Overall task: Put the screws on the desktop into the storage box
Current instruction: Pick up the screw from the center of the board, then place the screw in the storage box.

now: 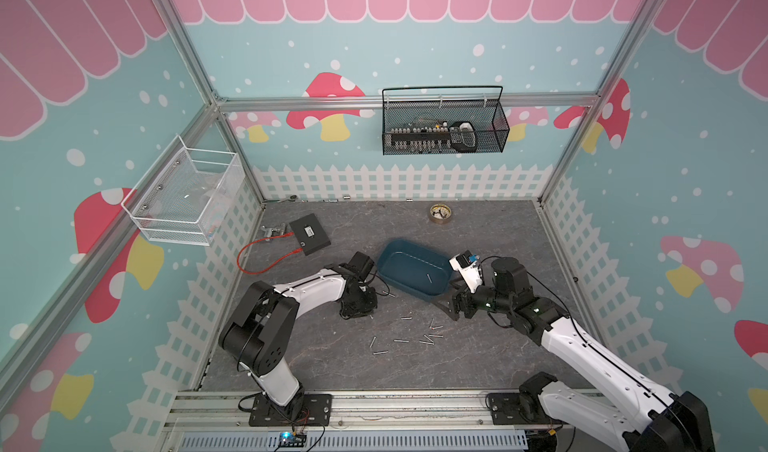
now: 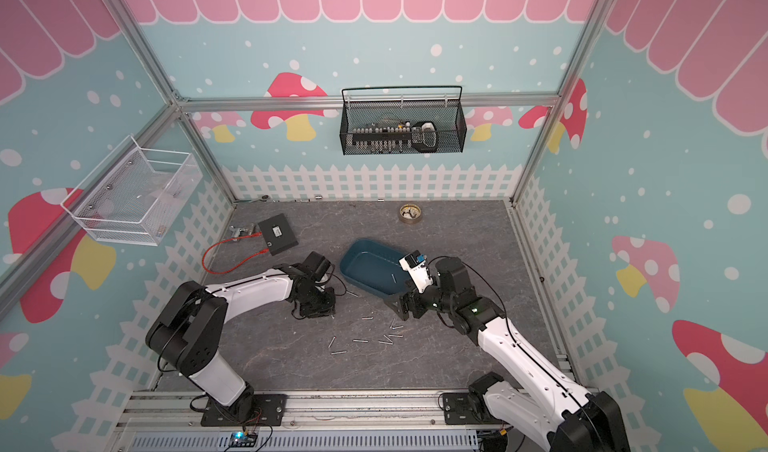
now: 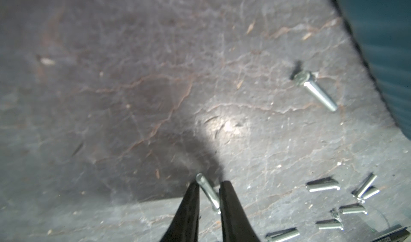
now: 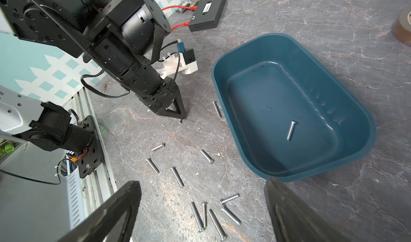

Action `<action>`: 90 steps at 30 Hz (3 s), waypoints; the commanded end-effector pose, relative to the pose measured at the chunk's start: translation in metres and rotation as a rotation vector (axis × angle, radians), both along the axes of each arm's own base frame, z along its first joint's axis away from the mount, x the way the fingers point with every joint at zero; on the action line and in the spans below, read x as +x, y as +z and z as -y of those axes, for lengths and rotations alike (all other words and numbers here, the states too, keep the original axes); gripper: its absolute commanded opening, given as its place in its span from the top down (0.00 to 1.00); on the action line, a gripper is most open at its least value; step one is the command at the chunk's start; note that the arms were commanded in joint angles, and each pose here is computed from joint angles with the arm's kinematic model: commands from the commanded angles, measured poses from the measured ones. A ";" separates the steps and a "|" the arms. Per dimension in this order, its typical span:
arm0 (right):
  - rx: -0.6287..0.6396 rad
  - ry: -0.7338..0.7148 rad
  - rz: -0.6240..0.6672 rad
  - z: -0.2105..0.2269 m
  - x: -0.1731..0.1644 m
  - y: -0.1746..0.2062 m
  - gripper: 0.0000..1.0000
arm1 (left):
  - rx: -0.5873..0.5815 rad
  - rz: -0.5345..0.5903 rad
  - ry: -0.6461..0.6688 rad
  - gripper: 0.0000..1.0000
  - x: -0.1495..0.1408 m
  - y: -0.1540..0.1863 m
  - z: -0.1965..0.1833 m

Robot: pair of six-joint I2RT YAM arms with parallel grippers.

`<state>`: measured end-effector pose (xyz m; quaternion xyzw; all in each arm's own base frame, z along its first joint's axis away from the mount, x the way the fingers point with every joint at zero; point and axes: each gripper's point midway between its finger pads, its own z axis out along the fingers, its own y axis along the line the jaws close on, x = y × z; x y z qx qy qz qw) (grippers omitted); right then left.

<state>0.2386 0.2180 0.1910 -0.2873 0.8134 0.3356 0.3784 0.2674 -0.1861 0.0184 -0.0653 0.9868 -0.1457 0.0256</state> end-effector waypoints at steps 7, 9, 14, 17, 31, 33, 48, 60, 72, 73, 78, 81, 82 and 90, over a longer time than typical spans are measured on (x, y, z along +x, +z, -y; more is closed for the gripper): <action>-0.009 -0.018 0.017 0.004 0.002 0.000 0.07 | 0.045 -0.028 -0.051 0.86 0.003 -0.018 0.002; -0.007 -0.017 0.020 0.004 0.002 0.001 0.07 | 0.089 -0.036 -0.062 0.86 0.002 -0.021 -0.002; -0.007 -0.019 0.018 0.004 0.002 0.001 0.07 | 0.163 -0.051 -0.073 0.87 -0.004 -0.028 -0.013; -0.008 -0.020 0.017 0.004 0.002 0.000 0.07 | 0.197 -0.055 -0.082 0.87 -0.007 -0.031 -0.018; -0.006 -0.025 0.022 0.005 0.002 0.002 0.07 | 0.407 -0.032 -0.098 0.91 -0.003 -0.031 -0.040; -0.004 -0.025 0.021 0.005 0.002 0.002 0.07 | 0.401 -0.031 -0.103 0.95 -0.002 -0.031 -0.039; -0.011 -0.043 0.022 0.007 0.005 0.000 0.07 | 0.078 0.076 -0.186 1.00 0.014 0.037 0.022; -0.020 -0.064 0.029 0.009 0.009 0.000 0.08 | -0.183 0.192 -0.252 1.00 0.034 0.105 0.073; -0.026 -0.081 0.033 0.012 0.009 0.000 0.08 | -0.216 0.272 -0.256 0.99 0.083 0.106 0.099; -0.027 -0.083 0.033 0.012 0.009 0.000 0.08 | -0.217 0.273 -0.254 0.99 0.087 0.105 0.100; -0.030 -0.089 0.035 0.014 0.009 0.000 0.08 | -0.228 0.274 -0.244 0.99 0.102 0.099 0.104; -0.032 -0.086 0.029 0.013 0.009 -0.002 0.08 | -0.232 0.272 -0.241 0.97 0.108 0.096 0.105; -0.033 -0.087 0.029 0.013 0.010 -0.002 0.08 | -0.233 0.270 -0.240 0.96 0.109 0.095 0.105; -0.037 -0.088 0.027 0.013 0.010 -0.003 0.08 | -0.238 0.266 -0.221 0.73 0.115 0.094 0.097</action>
